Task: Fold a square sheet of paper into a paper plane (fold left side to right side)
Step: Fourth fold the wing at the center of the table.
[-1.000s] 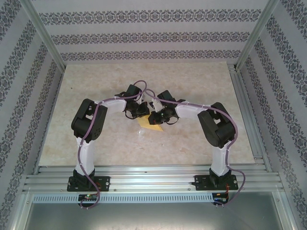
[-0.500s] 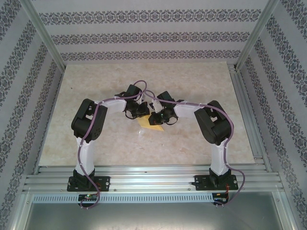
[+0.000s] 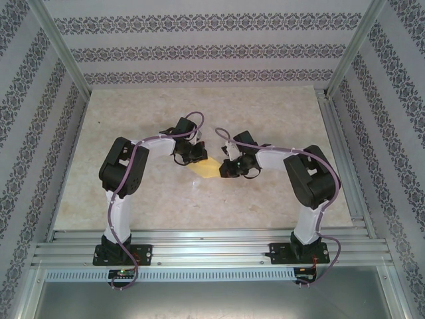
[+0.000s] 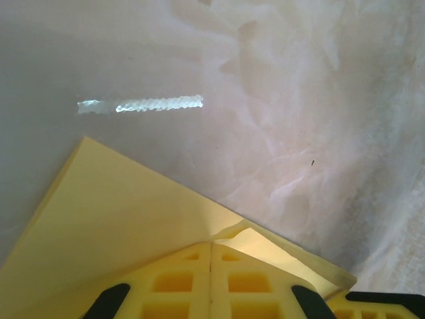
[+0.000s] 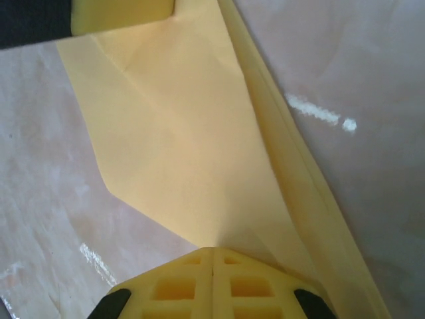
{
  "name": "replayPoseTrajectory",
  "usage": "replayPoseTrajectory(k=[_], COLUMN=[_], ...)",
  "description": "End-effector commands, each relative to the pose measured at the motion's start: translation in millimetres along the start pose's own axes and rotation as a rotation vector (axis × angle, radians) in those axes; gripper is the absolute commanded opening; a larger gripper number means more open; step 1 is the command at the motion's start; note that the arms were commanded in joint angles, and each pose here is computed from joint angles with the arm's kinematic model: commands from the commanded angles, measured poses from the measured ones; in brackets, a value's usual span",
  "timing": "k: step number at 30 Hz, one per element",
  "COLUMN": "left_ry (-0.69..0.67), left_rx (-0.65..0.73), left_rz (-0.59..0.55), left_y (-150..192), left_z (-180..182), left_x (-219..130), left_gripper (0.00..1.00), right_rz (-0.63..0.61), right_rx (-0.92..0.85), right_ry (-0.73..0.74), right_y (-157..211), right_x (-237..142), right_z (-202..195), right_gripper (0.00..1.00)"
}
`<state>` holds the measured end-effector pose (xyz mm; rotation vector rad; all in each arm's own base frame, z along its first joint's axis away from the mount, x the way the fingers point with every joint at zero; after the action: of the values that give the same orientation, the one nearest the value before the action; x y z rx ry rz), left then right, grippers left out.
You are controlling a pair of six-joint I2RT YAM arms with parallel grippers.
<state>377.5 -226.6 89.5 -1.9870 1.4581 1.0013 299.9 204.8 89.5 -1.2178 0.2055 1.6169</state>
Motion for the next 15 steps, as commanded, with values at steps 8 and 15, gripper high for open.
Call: replayPoseTrajectory(k=[8, 15], left_ry=[-0.198, -0.201], left_rx=[-0.038, -0.037], left_rz=[0.016, 0.016], left_y=[12.1, 12.5], left_z=[37.5, 37.6], left_x=[13.5, 12.9], left_gripper=[0.0, 0.0], right_rz=[-0.149, -0.121], right_rx=[0.018, 0.067], right_ry=[-0.091, -0.084], right_y=[-42.8, -44.6], right_x=[-12.5, 11.7], right_z=[11.1, -5.7], right_gripper=[0.03, 0.03])
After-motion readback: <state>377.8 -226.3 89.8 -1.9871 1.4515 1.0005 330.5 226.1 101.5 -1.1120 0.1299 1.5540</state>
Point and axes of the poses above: each hand's point on the last joint's axis, 136 mm out from that joint toward the fingers, its own x axis out along the fingers, its own z axis along the line the jaws close on, y = z × x, the point moved 9 cm from there along -x, back along the fingers, and after that the axes turned 15 degrees about -x, right-handed, at the moved point
